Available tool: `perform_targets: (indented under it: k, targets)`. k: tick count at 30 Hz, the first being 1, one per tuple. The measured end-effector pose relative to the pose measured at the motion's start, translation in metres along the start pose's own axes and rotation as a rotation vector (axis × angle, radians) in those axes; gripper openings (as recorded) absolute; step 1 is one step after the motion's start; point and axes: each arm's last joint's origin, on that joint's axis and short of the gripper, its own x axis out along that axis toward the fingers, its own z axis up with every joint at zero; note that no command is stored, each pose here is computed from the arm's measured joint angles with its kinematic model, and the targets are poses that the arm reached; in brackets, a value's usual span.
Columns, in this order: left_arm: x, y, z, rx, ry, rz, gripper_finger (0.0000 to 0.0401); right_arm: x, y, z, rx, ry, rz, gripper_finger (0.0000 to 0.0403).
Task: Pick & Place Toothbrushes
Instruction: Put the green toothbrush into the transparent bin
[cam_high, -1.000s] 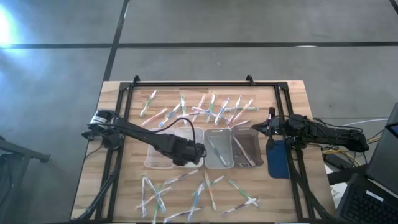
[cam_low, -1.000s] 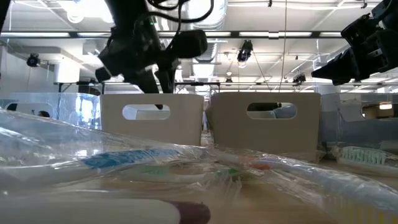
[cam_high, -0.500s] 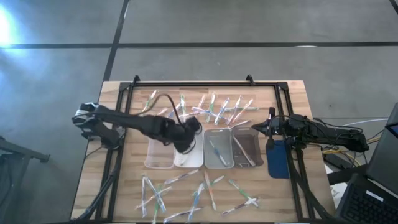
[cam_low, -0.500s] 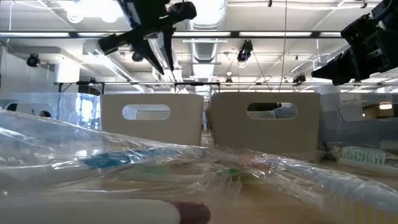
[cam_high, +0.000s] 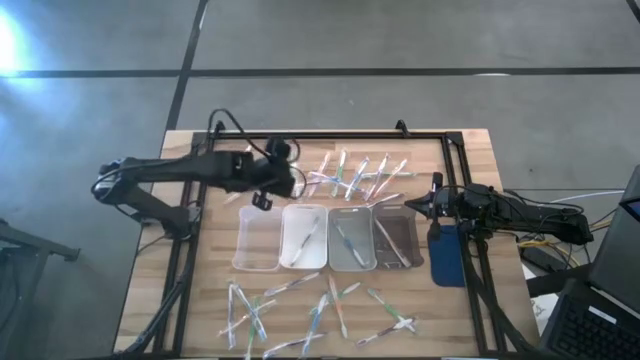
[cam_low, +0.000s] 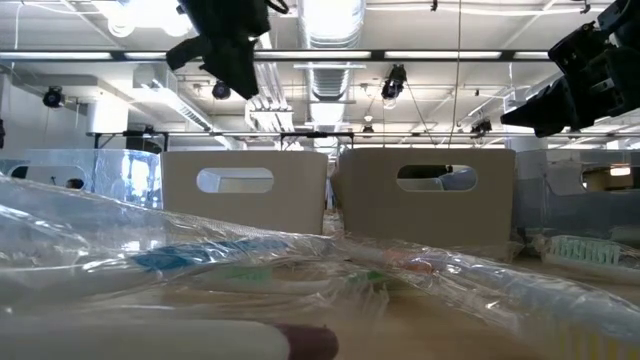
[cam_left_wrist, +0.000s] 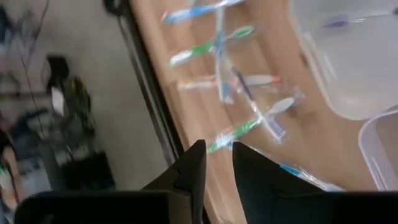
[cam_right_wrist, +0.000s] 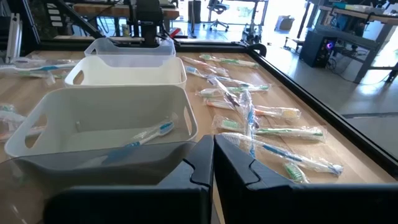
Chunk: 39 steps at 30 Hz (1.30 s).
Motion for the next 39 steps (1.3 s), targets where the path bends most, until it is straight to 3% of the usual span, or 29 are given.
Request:
perform_targets:
  k: [5, 12, 21, 24, 27, 31, 35, 39]
  targets:
    - [-0.003, 0.009, -0.023, -0.163, 0.032, 0.036, 0.0084, 0.000, 0.000, 0.000, 0.000, 0.000, -0.002, 0.0008]
    - [0.010, 0.002, -0.051, -0.284, 0.120, 0.053, 0.0081, 0.000, 0.000, 0.000, 0.000, 0.000, -0.002, 0.0008]
    - [0.041, -0.011, -0.083, -0.372, 0.387, 0.268, 0.0078, 0.000, 0.000, 0.000, 0.000, 0.000, -0.002, 0.0008]
    - [0.046, -0.004, -0.095, -0.502, 0.421, 0.301, 0.0075, 0.000, 0.000, 0.000, 0.000, 0.000, -0.002, 0.0008]
    - [0.047, 0.010, -0.110, -0.703, 0.433, 0.337, 0.0072, 0.000, 0.000, 0.000, 0.000, 0.000, -0.002, 0.0008]
    - [0.049, 0.026, -0.131, -0.959, 0.399, 0.295, 0.0069, 0.000, 0.000, 0.000, 0.000, 0.000, -0.002, 0.0008]
    - [0.055, 0.037, -0.150, -1.103, 0.386, 0.228, 0.0070, 0.000, 0.000, 0.000, 0.000, 0.001, -0.002, 0.0008]
    - [0.065, 0.044, -0.163, -1.146, 0.442, 0.232, 0.0085, 0.000, 0.000, 0.000, 0.000, 0.001, -0.002, 0.0008]
